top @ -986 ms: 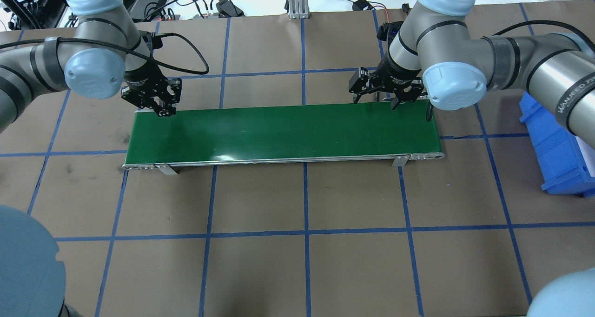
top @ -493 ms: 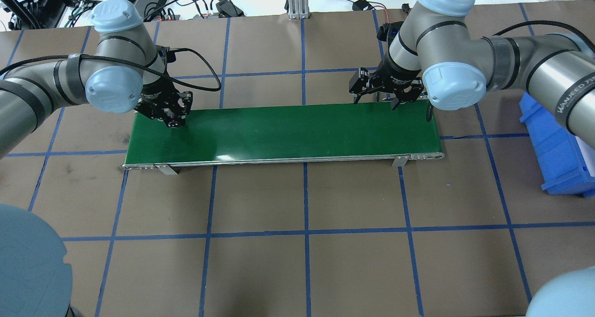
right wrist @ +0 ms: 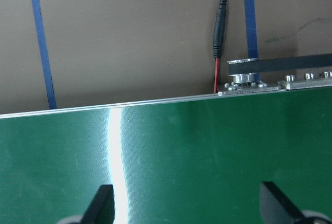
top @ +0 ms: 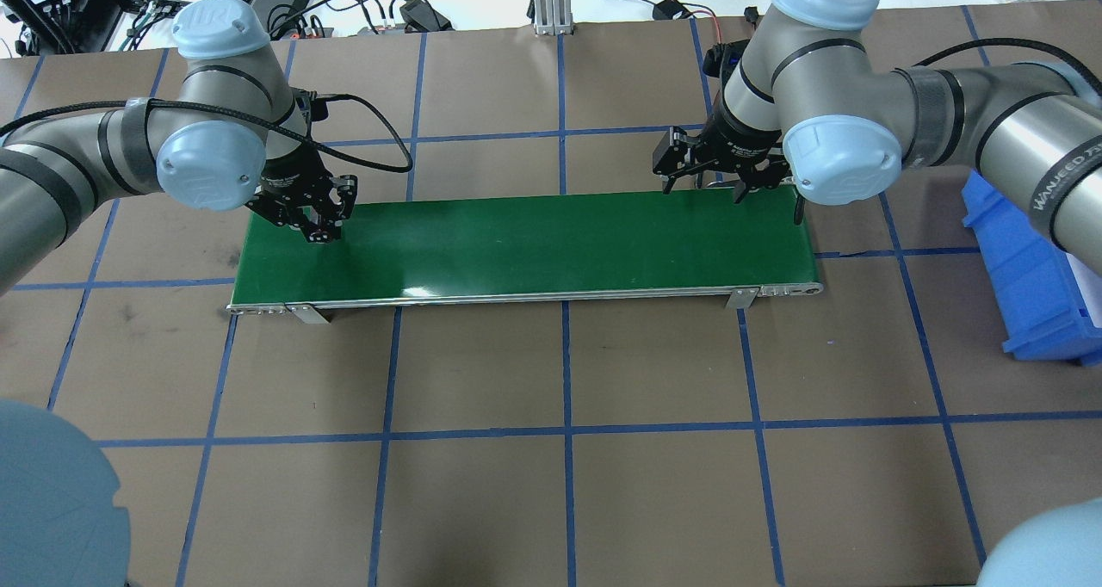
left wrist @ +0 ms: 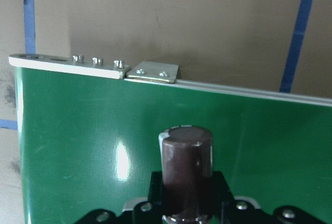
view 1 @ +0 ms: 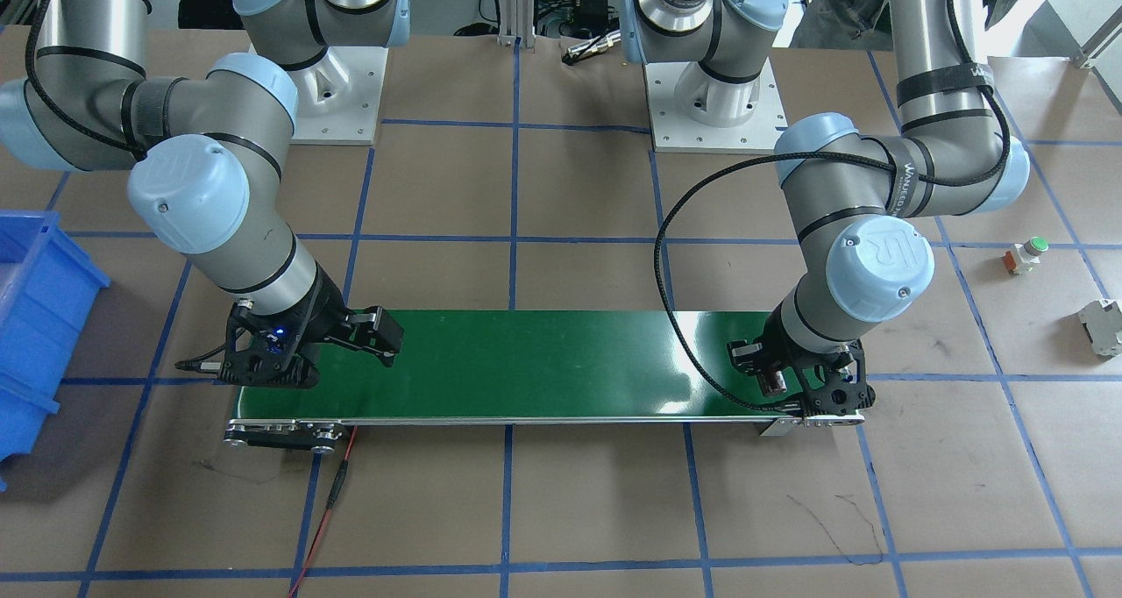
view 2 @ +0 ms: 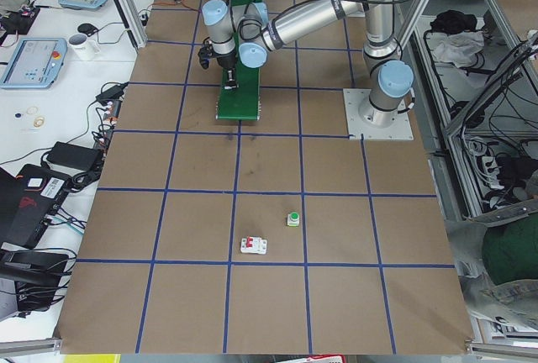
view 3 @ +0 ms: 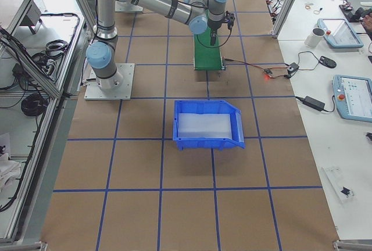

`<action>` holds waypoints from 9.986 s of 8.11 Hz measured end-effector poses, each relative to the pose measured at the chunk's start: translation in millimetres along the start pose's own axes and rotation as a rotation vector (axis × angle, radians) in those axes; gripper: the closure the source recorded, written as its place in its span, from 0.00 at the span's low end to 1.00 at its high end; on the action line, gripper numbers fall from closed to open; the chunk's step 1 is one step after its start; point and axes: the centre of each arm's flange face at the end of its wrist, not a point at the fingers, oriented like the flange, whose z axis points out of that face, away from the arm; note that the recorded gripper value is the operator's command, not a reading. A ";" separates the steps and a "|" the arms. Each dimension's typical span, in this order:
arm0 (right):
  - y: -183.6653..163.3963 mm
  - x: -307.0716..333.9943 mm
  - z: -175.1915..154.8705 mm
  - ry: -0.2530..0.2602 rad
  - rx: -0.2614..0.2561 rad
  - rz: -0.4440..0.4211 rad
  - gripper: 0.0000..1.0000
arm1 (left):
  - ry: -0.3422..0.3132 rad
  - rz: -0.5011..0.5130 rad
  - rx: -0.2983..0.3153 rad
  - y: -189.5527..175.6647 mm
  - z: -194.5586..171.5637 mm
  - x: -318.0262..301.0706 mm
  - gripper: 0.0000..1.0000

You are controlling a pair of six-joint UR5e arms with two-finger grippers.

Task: Move capacitor from left to right
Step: 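Lower the capacitor onto the green belt and open the left gripper, then raise the left gripper away while the belt carries the capacitor toward the right gripper, then lower the right gripper onto the capacitor on the belt and close it, then lift the capacitor with the right gripper and carry it to the blue bin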

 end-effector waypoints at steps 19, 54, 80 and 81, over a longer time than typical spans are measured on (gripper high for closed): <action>-0.2 -0.4 -0.2 -0.003 0.001 0.001 0.00 | -0.048 -0.002 -0.019 14.5 -112.9 -30.2 0.00; 14.8 -21.1 29.9 -0.102 -0.047 -0.111 0.08 | 0.137 0.131 0.157 59.3 -214.7 -13.2 0.00; -0.3 267.3 -141.7 0.383 -0.100 -0.057 1.00 | 0.136 0.137 0.178 54.9 -201.6 -12.0 0.00; 2.3 294.8 -144.0 0.378 -0.113 -0.050 1.00 | 0.132 0.137 0.177 55.0 -201.6 -12.3 0.00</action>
